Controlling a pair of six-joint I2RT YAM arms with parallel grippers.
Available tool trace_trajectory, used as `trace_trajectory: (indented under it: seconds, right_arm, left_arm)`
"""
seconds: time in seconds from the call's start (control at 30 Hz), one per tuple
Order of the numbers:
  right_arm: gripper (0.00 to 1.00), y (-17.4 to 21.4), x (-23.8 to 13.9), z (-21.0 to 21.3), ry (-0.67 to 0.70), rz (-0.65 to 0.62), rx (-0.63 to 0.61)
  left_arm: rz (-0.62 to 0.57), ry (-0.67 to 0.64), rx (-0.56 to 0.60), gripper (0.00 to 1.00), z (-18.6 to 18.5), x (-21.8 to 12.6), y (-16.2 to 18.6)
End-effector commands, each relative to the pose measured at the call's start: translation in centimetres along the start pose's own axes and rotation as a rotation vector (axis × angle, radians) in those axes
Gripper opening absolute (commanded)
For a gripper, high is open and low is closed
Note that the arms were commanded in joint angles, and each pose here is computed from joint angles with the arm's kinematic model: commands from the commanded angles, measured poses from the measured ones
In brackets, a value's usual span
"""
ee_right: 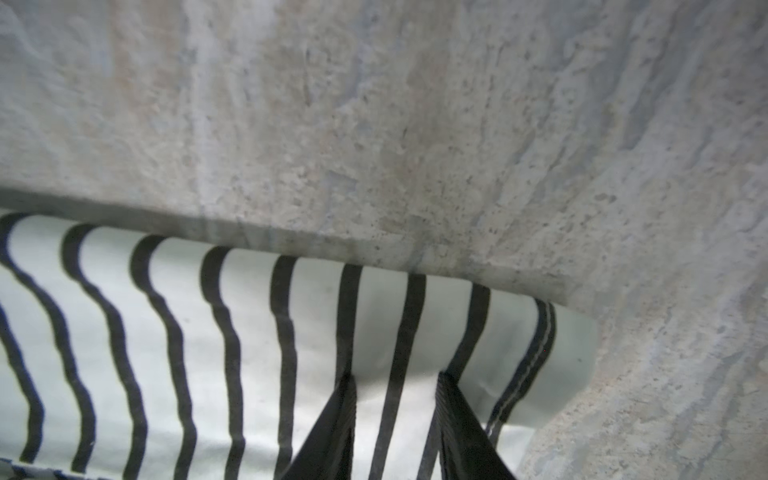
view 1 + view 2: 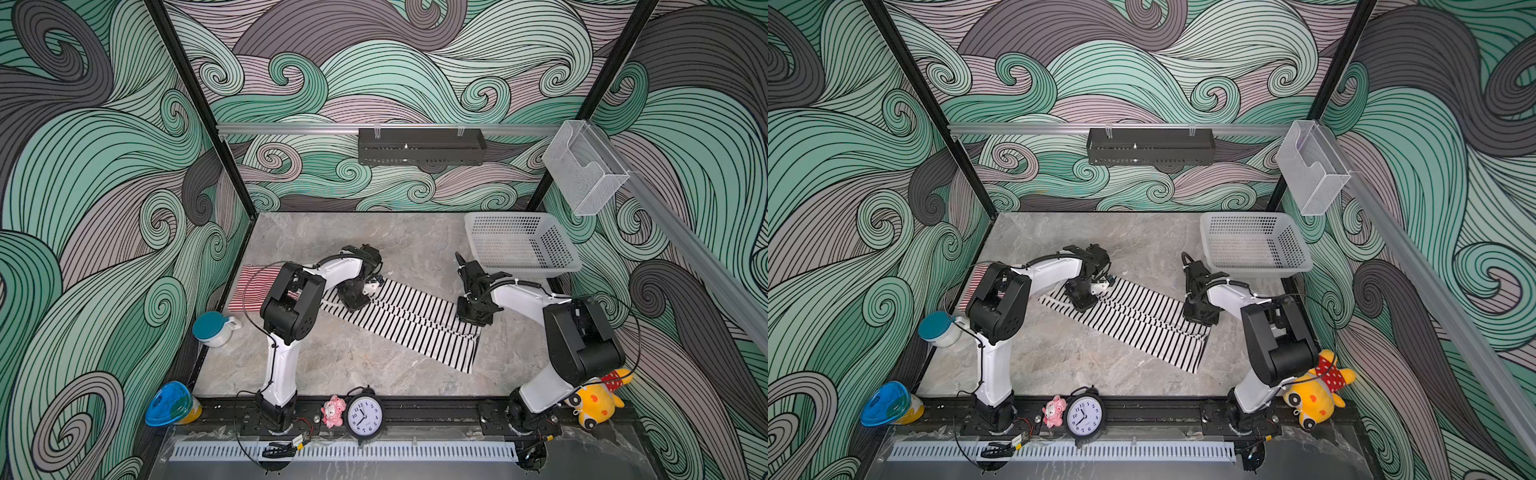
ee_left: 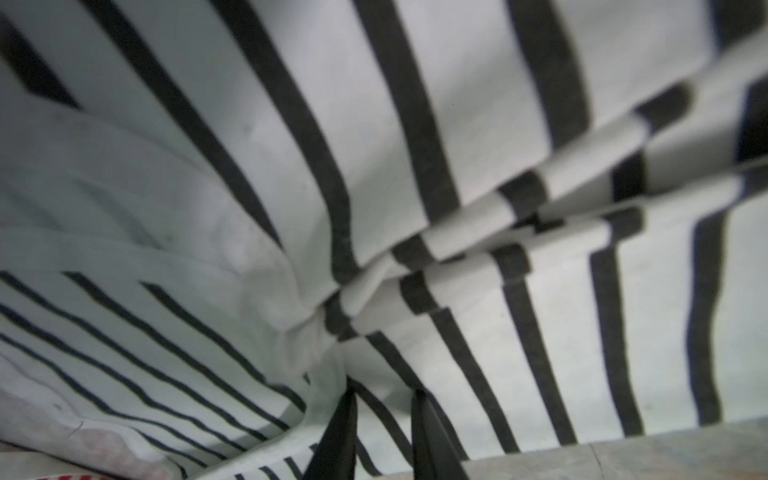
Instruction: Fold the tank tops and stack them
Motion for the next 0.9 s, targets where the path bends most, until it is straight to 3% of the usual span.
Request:
trace_trajectory:
  seconds: [0.0, 0.4, 0.53, 0.87]
  right_arm:
    - [0.34, 1.3, 0.3, -0.2, 0.002, 0.036, 0.029]
    - [0.33, 4.2, 0.4, 2.1, -0.003, 0.059, -0.002]
    - [0.33, 5.7, 0.5, 3.7, 0.001, 0.074, -0.04]
    - [0.33, 9.2, -1.0, 8.9, -0.033, 0.056, -0.127]
  left_arm:
    - [0.005, -0.044, 0.009, 0.24, 1.9, 0.2, -1.0]
    - [-0.072, -0.135, -0.074, 0.24, 10.0, 0.6, -8.6]
    - [-0.127, -0.246, -0.092, 0.24, 12.4, -0.1, -10.7]
    - [-0.239, -0.337, -0.163, 0.24, 14.6, -3.7, -12.1]
Point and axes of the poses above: each gripper's point midway between its finger pads, its own x axis out along the fingers, its own z axis along the line the jaws close on, y = z × x, the point moved 7 cm from there along -x, back along the fingers, and after that the axes turned 4 degrees about -x, right-handed, at the moved point
